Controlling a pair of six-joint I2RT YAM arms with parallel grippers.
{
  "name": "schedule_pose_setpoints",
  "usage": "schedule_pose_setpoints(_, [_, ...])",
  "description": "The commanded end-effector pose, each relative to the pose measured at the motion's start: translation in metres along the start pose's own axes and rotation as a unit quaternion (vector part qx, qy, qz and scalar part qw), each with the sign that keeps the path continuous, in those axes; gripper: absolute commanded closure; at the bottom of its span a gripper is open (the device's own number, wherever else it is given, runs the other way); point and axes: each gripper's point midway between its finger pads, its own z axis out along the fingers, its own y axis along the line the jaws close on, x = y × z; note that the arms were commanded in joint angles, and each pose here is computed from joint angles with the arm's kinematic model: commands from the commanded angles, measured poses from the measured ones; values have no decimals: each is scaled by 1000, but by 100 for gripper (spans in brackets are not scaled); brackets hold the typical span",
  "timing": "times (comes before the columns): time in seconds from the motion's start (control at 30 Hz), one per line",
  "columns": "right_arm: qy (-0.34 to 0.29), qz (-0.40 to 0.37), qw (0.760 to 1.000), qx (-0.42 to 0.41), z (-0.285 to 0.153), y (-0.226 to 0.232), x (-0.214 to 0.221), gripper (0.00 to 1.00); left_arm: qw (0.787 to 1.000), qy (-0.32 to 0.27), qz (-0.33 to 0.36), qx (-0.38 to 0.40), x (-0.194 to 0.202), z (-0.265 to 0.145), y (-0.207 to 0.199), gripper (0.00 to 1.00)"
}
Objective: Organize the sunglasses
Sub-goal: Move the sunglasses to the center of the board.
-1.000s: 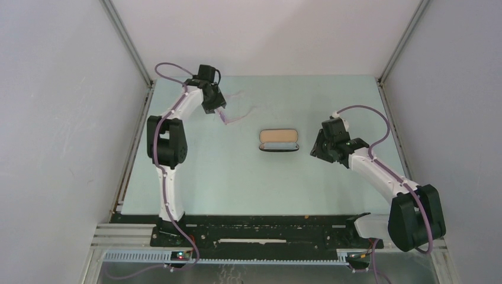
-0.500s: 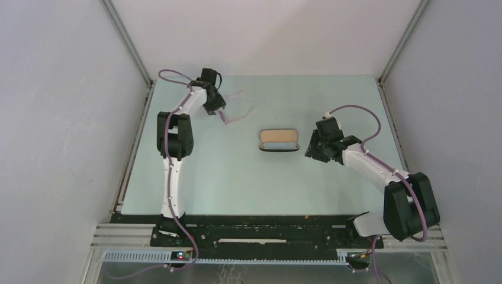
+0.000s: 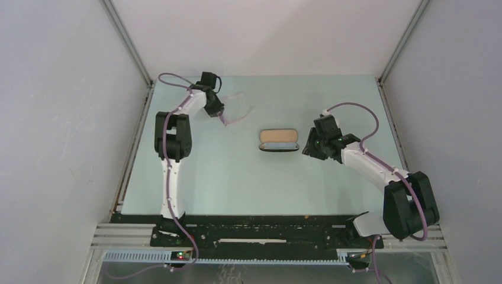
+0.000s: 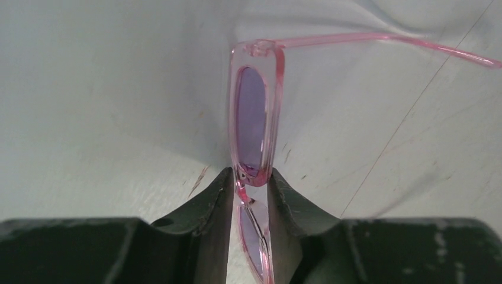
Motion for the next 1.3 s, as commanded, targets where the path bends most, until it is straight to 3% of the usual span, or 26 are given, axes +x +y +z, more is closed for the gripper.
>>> schedule_pose_setpoints(0.0, [-21,0,999,-24,-7,19,-15,56,999,-2,35,4,11,-33,6,68])
schedule_pose_setpoints(0.2, [-17,-14,999,-49,-14,34,-9,58,997,13,71,2,54,-62,26,69])
schedule_pose_setpoints(0.5, [-1,-65,994,-88,-23,71,10,60,987,81,138,8,162,-100,65,71])
schedule_pose_setpoints(0.7, [25,-101,985,-136,-33,111,43,59,984,99,149,19,210,-124,82,68])
schedule_pose_setpoints(0.83, [47,-134,978,-153,-31,137,73,59,986,82,140,35,210,-143,82,65])
schedule_pose_setpoints(1.13, [70,-168,975,-126,-2,168,116,60,987,12,147,61,165,-197,62,61])
schedule_pose_setpoints(1.27, [69,-173,978,-95,17,162,126,62,992,-5,122,23,152,-189,85,60])
